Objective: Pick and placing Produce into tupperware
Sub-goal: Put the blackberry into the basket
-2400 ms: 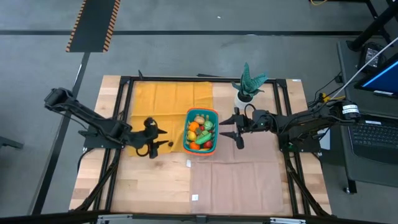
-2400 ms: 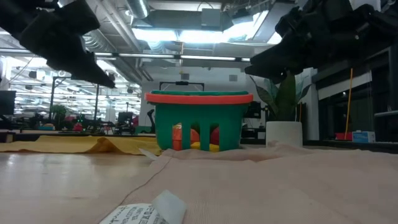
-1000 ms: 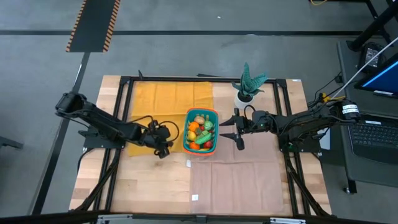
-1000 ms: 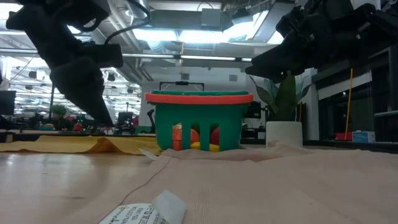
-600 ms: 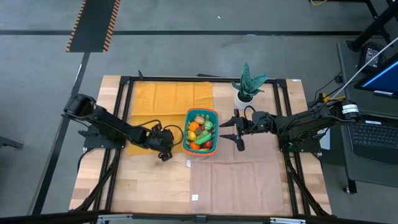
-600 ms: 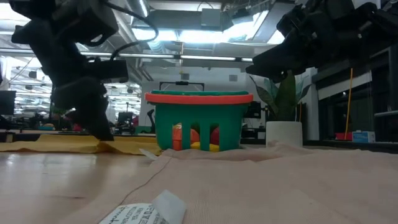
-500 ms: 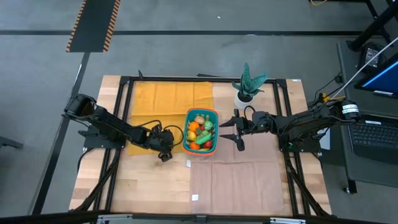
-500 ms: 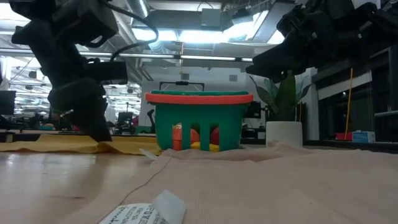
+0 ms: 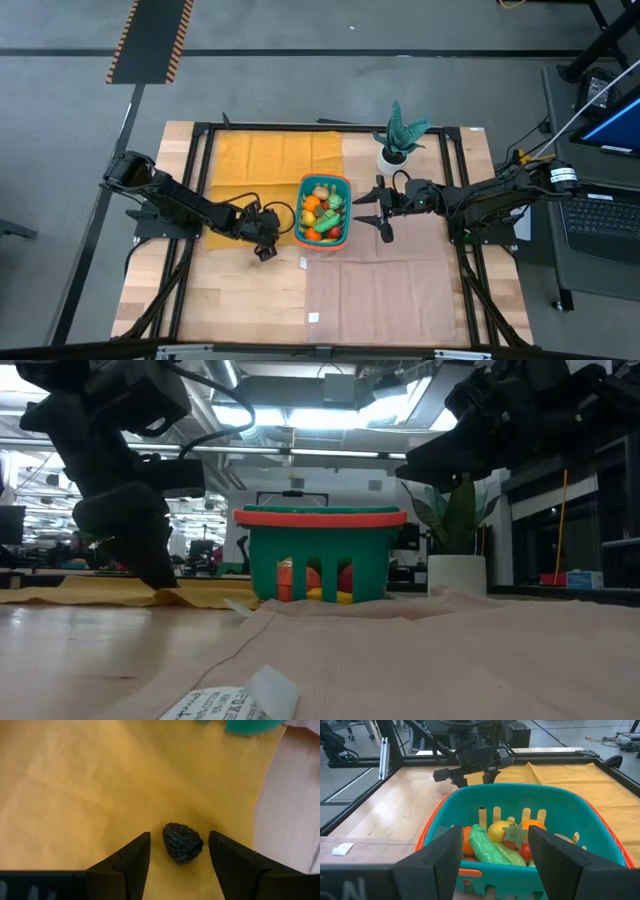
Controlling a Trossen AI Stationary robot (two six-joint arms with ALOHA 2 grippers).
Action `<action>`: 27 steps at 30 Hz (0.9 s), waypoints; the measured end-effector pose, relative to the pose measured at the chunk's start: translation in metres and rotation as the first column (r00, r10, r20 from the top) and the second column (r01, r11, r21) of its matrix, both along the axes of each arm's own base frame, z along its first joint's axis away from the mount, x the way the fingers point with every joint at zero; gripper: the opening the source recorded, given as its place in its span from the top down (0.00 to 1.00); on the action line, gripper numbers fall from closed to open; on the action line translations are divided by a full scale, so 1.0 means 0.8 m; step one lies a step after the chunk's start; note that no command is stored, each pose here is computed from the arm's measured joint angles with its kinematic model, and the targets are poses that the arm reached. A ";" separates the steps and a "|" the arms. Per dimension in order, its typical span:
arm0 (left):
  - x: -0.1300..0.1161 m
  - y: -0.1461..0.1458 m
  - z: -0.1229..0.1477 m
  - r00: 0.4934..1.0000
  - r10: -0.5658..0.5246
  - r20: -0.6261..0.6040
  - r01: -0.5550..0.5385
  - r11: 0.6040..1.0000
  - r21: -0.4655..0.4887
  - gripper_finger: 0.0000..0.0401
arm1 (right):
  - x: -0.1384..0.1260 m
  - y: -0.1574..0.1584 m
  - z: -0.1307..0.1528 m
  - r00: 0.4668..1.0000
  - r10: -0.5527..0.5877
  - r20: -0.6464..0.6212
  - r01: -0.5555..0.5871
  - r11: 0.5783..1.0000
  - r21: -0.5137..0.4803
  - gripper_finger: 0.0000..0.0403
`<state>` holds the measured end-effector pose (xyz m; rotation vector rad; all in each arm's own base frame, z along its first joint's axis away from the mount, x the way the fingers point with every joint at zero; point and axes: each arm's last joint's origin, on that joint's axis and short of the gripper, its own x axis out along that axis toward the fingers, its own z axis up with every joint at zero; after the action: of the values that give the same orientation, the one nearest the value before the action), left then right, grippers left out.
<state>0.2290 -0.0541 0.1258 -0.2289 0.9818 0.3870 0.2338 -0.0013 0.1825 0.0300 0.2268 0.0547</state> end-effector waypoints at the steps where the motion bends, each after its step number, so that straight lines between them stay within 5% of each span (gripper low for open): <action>1: 0.000 0.000 0.000 1.000 0.001 0.000 -0.001 1.000 -0.001 0.52 | 0.000 0.000 0.000 1.000 0.000 0.000 0.000 1.000 0.000 0.44; 16: 0.005 0.012 0.000 0.999 0.034 0.008 -0.034 0.999 -0.031 0.53 | 0.000 0.000 -0.001 1.000 -0.006 -0.006 0.006 1.000 0.027 0.44; 27: 0.005 0.016 0.000 1.000 0.021 -0.006 -0.022 0.997 -0.072 0.66 | -0.001 0.000 -0.004 0.999 -0.006 -0.036 0.007 1.000 0.027 0.44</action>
<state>0.2333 -0.0412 0.1256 -0.3043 1.0000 0.3723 0.2330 -0.0013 0.1793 0.0588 0.2617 0.0507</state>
